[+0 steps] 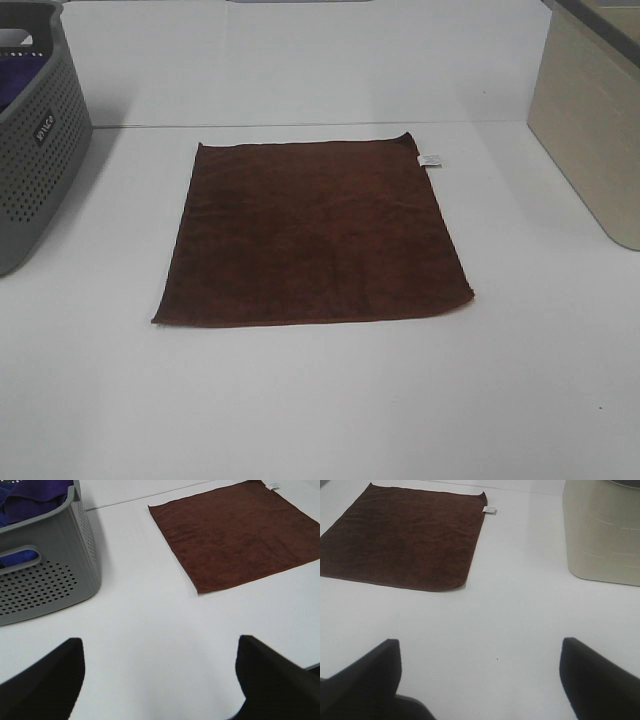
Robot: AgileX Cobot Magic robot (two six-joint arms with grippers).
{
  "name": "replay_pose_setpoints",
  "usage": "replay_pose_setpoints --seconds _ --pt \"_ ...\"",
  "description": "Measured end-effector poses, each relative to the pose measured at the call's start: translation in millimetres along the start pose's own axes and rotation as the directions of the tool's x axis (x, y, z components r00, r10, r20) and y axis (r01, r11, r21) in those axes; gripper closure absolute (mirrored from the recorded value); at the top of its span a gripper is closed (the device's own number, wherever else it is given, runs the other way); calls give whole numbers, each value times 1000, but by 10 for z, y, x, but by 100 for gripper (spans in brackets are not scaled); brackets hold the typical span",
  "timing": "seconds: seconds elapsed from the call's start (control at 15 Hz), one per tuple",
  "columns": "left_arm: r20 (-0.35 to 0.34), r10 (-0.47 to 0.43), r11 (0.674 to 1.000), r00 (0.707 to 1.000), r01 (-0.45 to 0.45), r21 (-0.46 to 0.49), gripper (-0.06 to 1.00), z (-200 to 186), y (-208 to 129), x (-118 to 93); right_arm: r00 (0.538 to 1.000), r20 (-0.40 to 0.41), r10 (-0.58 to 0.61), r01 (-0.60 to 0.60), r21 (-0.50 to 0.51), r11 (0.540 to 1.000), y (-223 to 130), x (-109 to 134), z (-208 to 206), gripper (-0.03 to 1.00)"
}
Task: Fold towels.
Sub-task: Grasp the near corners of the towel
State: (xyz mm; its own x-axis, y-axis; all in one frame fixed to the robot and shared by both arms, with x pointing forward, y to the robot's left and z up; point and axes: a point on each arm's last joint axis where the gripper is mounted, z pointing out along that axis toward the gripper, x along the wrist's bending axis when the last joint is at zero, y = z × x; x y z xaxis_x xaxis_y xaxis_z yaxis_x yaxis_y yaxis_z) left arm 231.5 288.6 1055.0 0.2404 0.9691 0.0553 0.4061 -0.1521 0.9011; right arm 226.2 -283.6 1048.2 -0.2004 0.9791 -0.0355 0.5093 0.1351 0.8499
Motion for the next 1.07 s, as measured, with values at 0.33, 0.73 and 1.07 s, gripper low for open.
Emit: replay_pose_setpoints --seconds 0.33,0.73,1.07 --pt "0 0 1000 1000 0 0 18 0 0 0 1000 0 0 0 0 1000 0 0 0 14" --pt "0 0 1000 1000 0 0 18 0 0 0 1000 0 0 0 0 1000 0 0 0 14" --pt "0 0 1000 1000 0 0 18 0 0 0 1000 0 0 0 0 1000 0 0 0 14"
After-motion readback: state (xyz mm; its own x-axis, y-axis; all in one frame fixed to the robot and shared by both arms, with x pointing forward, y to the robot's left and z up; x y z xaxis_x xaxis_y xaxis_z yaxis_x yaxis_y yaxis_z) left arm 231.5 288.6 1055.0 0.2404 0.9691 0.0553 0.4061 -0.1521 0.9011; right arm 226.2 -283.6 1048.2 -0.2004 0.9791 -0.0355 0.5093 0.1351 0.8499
